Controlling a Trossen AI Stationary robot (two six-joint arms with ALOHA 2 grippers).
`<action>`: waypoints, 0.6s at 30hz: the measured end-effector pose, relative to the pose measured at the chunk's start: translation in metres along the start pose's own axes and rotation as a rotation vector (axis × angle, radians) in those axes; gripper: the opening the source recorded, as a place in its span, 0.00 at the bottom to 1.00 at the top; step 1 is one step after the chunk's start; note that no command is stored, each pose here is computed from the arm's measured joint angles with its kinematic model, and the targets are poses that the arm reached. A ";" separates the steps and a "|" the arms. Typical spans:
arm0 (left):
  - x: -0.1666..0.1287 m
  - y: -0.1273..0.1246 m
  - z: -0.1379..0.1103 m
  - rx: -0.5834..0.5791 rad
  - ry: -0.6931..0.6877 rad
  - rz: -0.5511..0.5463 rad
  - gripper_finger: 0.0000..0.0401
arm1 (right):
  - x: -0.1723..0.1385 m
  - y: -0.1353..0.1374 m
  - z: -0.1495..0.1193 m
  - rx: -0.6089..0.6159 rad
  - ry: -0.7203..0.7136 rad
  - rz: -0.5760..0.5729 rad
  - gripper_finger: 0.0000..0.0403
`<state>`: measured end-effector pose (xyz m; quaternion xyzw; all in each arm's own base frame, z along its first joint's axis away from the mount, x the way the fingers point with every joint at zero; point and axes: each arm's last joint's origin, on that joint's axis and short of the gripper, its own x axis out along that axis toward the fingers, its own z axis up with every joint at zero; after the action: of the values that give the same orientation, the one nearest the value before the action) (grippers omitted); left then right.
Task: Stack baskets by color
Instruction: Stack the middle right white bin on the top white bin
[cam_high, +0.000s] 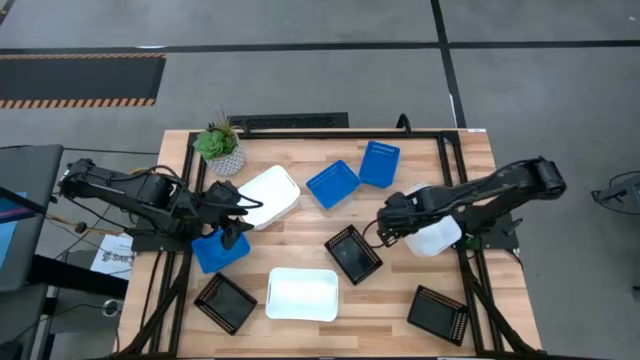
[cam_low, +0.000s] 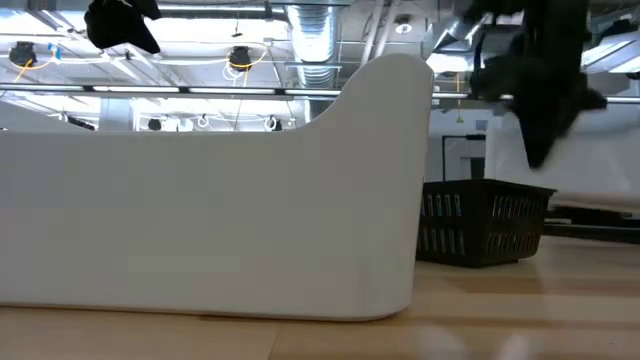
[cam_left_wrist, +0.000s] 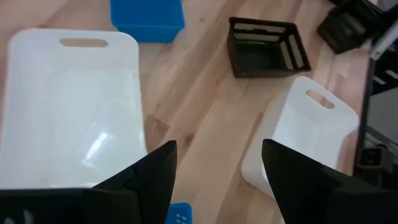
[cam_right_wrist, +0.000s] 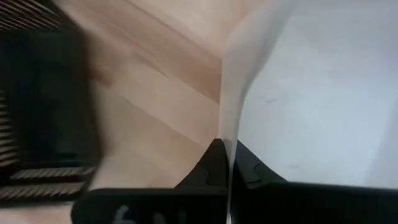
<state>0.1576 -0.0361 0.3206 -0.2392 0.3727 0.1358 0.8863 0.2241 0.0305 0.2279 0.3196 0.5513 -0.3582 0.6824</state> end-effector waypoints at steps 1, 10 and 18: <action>0.000 0.000 0.000 -0.005 0.000 -0.010 0.56 | -0.011 0.002 0.000 -0.016 -0.035 0.024 0.01; -0.028 -0.003 0.013 -0.039 -0.063 -0.093 0.56 | -0.111 0.034 0.028 -0.330 -0.502 0.190 0.00; -0.079 0.004 0.029 -0.034 -0.242 -0.106 0.56 | -0.126 0.079 0.078 -0.731 -0.851 0.134 0.00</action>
<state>0.1186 -0.0230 0.3944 -0.2554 0.2476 0.1231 0.9264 0.3144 0.0255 0.3696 -0.0758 0.2944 -0.1970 0.9321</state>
